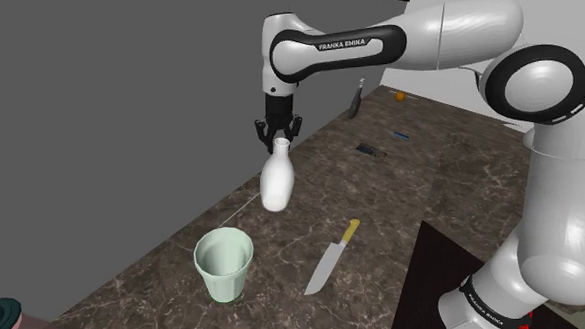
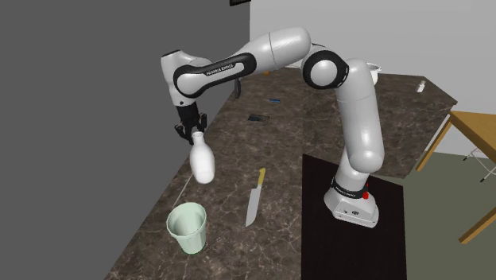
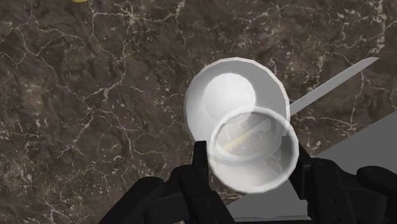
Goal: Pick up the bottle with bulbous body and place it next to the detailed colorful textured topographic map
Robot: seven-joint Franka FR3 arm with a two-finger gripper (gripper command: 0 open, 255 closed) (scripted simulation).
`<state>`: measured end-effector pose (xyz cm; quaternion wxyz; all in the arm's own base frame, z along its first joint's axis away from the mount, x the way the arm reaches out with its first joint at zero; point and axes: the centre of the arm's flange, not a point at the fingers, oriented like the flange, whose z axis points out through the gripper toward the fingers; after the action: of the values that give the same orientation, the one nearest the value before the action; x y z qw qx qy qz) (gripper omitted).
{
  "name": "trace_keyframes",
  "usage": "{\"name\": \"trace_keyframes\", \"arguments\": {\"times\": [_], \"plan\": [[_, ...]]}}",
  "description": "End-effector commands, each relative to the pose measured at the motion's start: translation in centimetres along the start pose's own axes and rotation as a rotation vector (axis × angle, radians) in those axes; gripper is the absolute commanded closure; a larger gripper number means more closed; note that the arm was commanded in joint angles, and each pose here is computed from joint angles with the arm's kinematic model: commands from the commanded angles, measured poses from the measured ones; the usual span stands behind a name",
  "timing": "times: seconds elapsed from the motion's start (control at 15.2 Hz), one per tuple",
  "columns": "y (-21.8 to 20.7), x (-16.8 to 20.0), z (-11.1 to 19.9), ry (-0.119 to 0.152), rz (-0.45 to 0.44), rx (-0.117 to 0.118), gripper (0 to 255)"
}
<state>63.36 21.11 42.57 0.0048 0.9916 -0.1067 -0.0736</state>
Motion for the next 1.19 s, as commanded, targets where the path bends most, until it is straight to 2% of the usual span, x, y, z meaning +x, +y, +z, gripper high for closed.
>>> {"name": "trace_keyframes", "arguments": {"times": [0.0,0.86,1.12], "plan": [[0.0,-0.1,-0.8,0.0,0.0,0.0,255],[0.2,-1.1,-7.5,0.0,0.0,0.0,255],[5.5,-1.4,-7.3,0.0,0.0,0.0,255]]}}
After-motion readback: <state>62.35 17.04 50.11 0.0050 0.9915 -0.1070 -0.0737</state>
